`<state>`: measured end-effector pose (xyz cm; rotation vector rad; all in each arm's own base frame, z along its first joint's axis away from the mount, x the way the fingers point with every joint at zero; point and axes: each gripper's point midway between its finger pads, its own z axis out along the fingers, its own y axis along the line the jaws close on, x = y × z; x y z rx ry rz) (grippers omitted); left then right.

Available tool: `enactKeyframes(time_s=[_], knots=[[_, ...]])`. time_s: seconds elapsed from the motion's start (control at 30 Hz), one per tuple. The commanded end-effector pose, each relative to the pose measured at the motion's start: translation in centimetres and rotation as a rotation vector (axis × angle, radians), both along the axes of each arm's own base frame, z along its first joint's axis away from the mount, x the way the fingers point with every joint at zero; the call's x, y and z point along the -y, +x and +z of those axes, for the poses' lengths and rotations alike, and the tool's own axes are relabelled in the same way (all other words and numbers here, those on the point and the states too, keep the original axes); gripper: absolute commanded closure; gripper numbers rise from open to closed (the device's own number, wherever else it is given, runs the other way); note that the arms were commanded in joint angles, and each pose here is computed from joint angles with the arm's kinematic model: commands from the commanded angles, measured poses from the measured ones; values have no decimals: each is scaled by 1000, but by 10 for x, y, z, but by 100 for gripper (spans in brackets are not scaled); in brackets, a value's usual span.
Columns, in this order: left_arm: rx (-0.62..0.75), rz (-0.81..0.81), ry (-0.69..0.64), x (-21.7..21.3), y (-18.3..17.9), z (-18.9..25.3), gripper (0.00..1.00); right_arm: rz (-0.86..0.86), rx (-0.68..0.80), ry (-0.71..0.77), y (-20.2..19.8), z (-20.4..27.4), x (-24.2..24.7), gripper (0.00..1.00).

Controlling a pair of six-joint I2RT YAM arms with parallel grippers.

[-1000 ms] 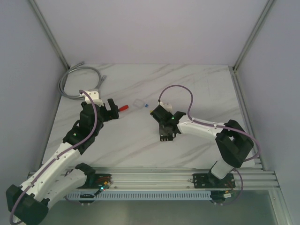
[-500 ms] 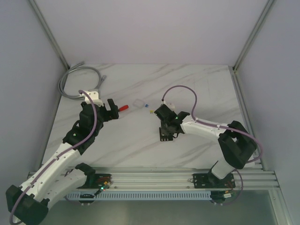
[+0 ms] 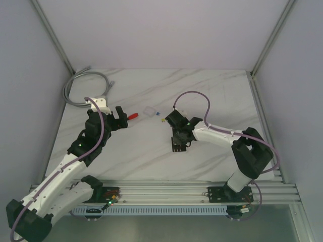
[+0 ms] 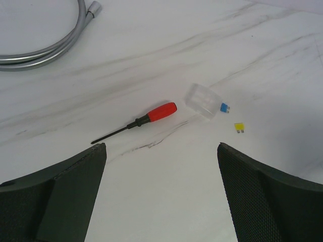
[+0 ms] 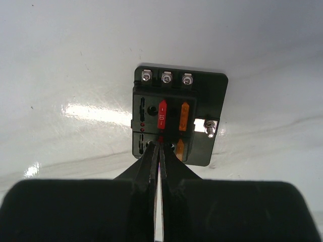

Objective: Snap on the fuse box
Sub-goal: Install the fuse at the fuse box base.

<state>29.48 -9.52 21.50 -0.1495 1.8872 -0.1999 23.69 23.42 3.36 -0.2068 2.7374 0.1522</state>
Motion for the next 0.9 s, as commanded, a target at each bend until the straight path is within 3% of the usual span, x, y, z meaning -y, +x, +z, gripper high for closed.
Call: enactKeyframes(time_s=[0.0,0.2,0.4,0.6,0.73,0.87], knots=[[1,4,-4,-2,0,-1,0,-4,-316,-376,-70,-73,89,100],[2,2,-5,-1,-1,0,0,34,-272,-417,-55,-64,94,100],[7,-9,-21,1,-1,3,0,122,-56,-201,-8,-6,40,98],[7,-18,-40,4,-2,6,0,172,37,-87,14,34,10,77],[-1,-25,-51,7,-2,4,0,202,95,-17,27,62,-9,57],[-18,-23,-63,9,-1,0,0,206,160,-24,51,76,-19,51]])
